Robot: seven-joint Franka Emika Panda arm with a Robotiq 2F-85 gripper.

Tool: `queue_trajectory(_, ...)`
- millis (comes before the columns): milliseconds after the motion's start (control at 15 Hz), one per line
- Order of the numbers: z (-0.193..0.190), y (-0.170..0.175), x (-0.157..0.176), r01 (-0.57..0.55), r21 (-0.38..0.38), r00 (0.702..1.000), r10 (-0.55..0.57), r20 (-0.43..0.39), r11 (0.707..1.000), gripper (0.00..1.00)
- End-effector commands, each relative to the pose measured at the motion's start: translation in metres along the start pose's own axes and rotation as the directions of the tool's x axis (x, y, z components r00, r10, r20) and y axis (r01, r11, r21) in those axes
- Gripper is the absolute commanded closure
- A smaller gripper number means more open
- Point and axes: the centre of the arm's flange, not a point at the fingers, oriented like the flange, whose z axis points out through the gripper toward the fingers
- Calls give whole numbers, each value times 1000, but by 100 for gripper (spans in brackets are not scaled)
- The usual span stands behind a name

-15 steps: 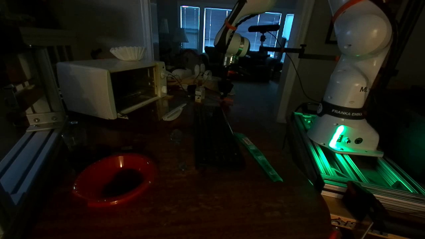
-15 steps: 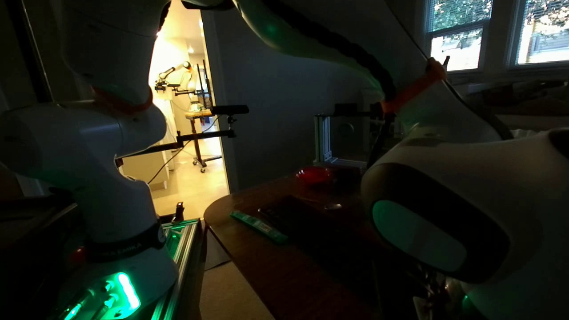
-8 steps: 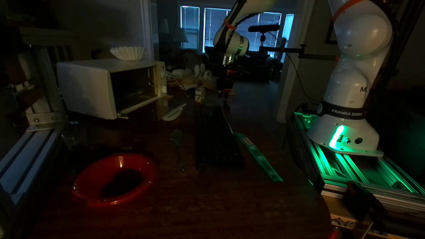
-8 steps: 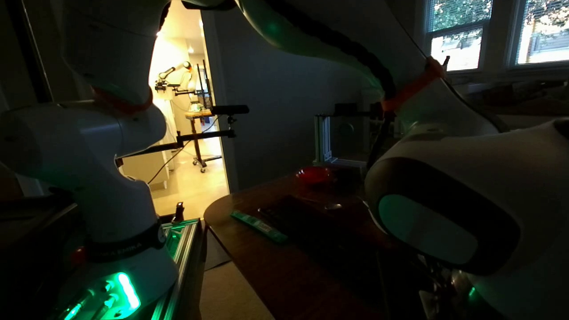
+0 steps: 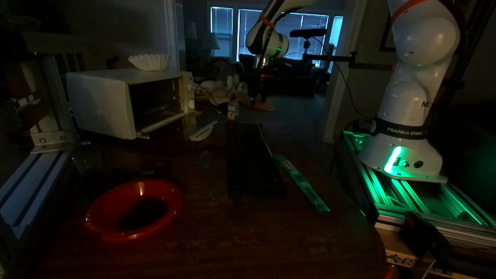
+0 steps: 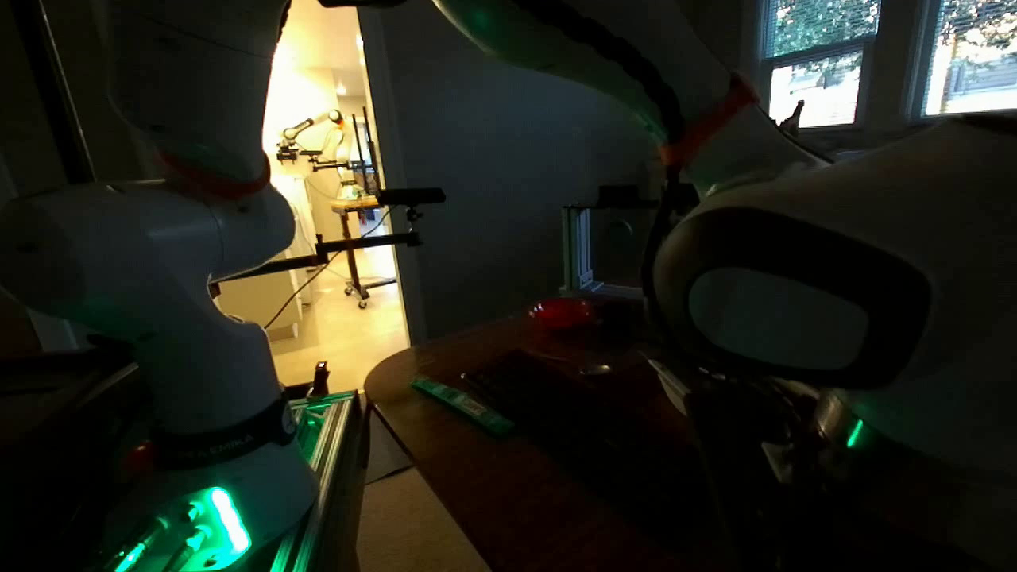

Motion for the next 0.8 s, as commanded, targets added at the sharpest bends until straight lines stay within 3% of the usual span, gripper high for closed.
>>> queue_trajectory(0,-29,-19,-18,-32,-89,999,30,-20,996,0)
queue_trajectory(733,-117,-62,-57,-61,-186,993,41,-113,981,0)
